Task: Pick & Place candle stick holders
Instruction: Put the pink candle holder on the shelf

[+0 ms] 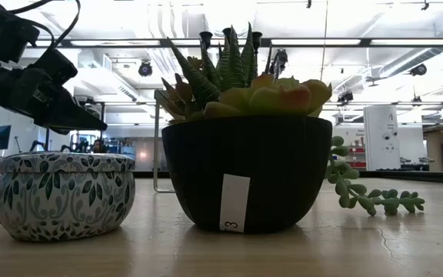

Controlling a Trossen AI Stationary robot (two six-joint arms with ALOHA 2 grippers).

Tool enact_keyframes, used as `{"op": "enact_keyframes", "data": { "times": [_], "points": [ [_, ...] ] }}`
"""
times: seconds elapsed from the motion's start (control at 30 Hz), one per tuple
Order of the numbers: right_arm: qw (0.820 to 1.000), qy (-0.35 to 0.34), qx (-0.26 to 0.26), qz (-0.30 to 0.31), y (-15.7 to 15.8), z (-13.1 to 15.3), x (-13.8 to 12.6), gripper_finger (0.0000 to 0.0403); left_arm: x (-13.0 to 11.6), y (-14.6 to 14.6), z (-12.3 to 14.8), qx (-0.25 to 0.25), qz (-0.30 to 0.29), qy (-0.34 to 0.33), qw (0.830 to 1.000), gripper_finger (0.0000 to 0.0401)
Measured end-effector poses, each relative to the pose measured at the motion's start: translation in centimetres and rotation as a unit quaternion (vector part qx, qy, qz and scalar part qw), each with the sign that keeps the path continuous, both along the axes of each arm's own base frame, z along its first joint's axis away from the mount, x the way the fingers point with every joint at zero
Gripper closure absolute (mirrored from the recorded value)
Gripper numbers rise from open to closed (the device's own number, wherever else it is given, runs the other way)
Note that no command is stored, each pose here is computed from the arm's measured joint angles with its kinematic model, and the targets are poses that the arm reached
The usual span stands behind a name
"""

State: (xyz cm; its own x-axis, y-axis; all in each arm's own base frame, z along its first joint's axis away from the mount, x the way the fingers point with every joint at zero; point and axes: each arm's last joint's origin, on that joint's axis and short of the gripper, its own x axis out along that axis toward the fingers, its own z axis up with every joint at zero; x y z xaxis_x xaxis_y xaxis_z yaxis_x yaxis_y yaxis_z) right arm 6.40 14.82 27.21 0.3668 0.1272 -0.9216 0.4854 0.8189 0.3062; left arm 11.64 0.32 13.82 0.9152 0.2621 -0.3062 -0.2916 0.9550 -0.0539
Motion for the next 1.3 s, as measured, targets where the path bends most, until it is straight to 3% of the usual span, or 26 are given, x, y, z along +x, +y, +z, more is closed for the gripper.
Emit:
{"op": "enact_keyframes", "data": {
  "times": [0.37,0.63,1.1,1.3],
  "points": [
    [0.990,0.077,-0.077,-0.094,3.5,-3.9,0.2,0.0394,0.0,0.0,0.0,0.000,0.000,-0.001,1.000,0.0371],
    [0.978,0.096,-0.123,-0.137,5.2,-6.4,0.6,0.0378,0.0,0.0,0.0,0.000,0.000,-0.001,1.000,0.0371],
    [0.968,0.081,-0.195,-0.139,6.5,-9.6,1.1,0.0213,0.0,0.0,0.0,0.000,0.000,-0.001,1.000,0.0371],
    [0.963,0.042,-0.228,-0.135,6.7,-10.6,1.4,0.0153,0.0,0.0,0.0,0.000,0.000,-0.002,1.000,0.0371]
  ]
}}
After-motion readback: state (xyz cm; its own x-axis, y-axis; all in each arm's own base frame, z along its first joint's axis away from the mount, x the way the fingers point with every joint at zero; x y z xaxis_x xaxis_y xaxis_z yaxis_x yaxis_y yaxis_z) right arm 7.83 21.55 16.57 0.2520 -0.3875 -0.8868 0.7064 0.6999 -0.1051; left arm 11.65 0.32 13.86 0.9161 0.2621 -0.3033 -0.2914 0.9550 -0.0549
